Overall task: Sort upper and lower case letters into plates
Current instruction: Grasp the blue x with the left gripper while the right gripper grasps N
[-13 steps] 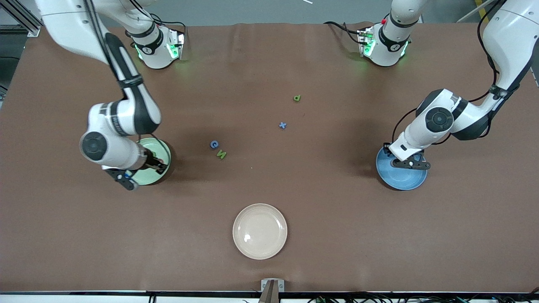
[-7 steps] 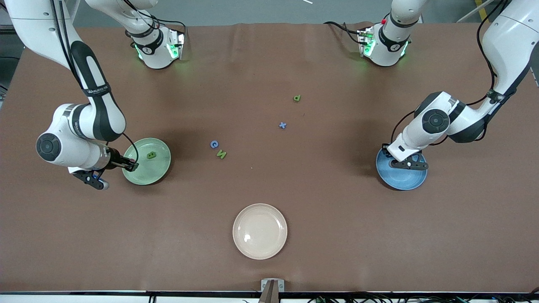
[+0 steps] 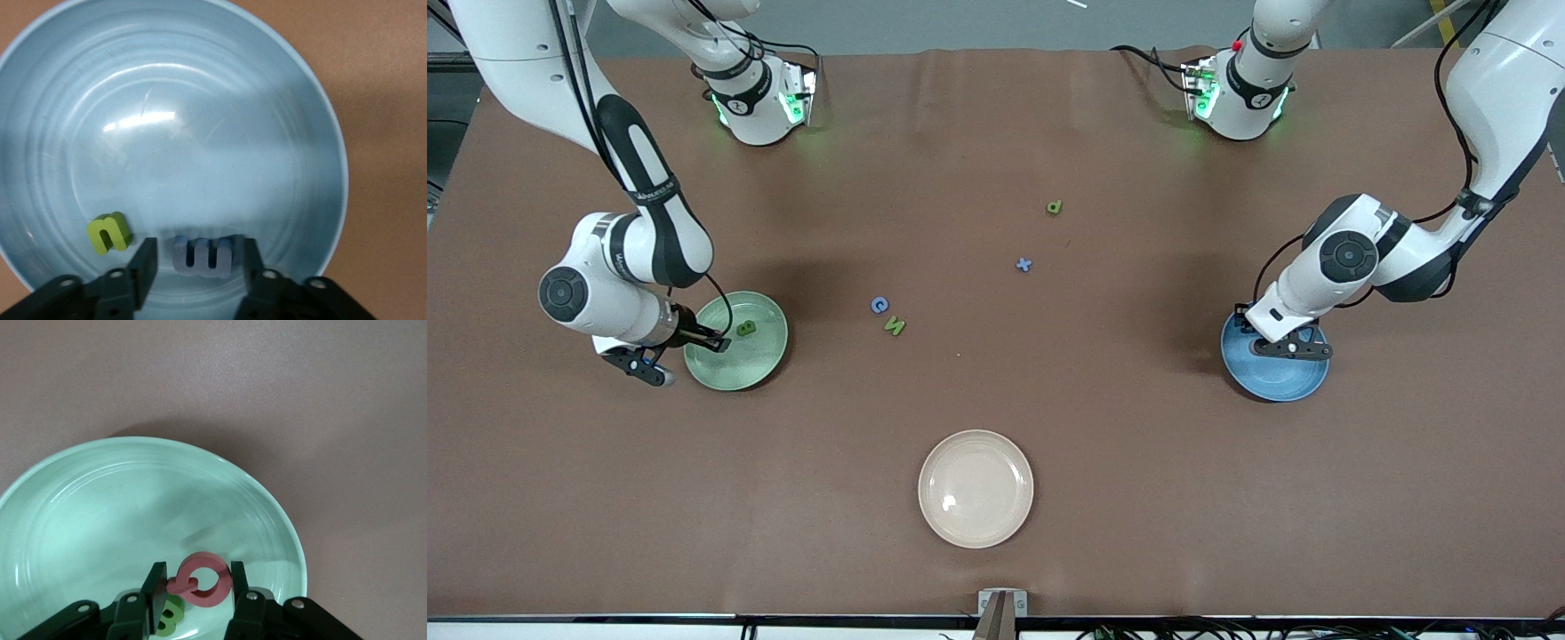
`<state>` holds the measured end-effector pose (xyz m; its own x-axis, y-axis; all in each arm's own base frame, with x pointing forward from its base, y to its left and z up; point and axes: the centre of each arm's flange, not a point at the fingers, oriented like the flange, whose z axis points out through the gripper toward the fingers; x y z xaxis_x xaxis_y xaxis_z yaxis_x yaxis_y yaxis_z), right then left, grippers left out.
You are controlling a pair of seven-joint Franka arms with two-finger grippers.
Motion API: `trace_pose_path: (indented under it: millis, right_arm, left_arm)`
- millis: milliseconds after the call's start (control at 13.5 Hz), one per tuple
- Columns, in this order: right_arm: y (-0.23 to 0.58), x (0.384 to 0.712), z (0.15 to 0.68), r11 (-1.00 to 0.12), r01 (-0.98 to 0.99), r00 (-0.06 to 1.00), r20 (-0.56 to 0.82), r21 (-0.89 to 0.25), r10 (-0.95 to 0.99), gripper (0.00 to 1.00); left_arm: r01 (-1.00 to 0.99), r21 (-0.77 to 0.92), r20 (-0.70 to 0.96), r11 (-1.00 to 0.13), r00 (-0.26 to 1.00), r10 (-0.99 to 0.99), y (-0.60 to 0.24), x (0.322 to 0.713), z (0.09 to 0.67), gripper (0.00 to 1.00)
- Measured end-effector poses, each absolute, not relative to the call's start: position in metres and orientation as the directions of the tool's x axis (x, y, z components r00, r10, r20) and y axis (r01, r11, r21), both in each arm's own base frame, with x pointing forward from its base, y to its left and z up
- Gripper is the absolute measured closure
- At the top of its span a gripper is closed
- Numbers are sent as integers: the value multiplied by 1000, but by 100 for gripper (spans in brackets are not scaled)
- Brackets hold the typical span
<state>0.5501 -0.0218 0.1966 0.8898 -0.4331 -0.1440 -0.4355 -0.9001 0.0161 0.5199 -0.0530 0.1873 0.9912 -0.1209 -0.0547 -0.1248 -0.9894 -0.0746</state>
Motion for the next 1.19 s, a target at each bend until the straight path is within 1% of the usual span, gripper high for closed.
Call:
trace_pose_path:
  millis: [223,297,519,668,816,965,1187]
  right_arm:
    - [-22,549,196,-900,-436,890,-140,15,-434,56]
    - [-22,549,196,-900,-436,890,-139,15,-434,50]
    - [-22,550,196,-900,-435,891,-137,14,-433,22]
    - [-15,553,201,-900,-436,889,-151,16,-433,1]
    - [7,562,214,-882,-470,865,-181,33,-467,0]
    - [54,569,227,-856,-515,840,-173,47,-514,0]
    - [135,561,232,-828,-558,816,-142,55,-560,0]
  left_arm:
    - [-124,-73,-32,-990,992,-122,-59,526,197,4]
    - [-114,-69,-18,-991,993,-113,-68,527,203,0]
    - [-78,-61,12,-995,997,-79,-118,521,231,0]
    - [-58,-53,15,-997,998,-59,-170,505,250,0]
    - [-37,-23,-6,-999,999,-37,-231,482,258,0]
    - [-32,-4,-15,-999,999,-32,-295,453,263,0]
    - [-17,-3,-5,-1000,1000,-17,-369,415,265,0]
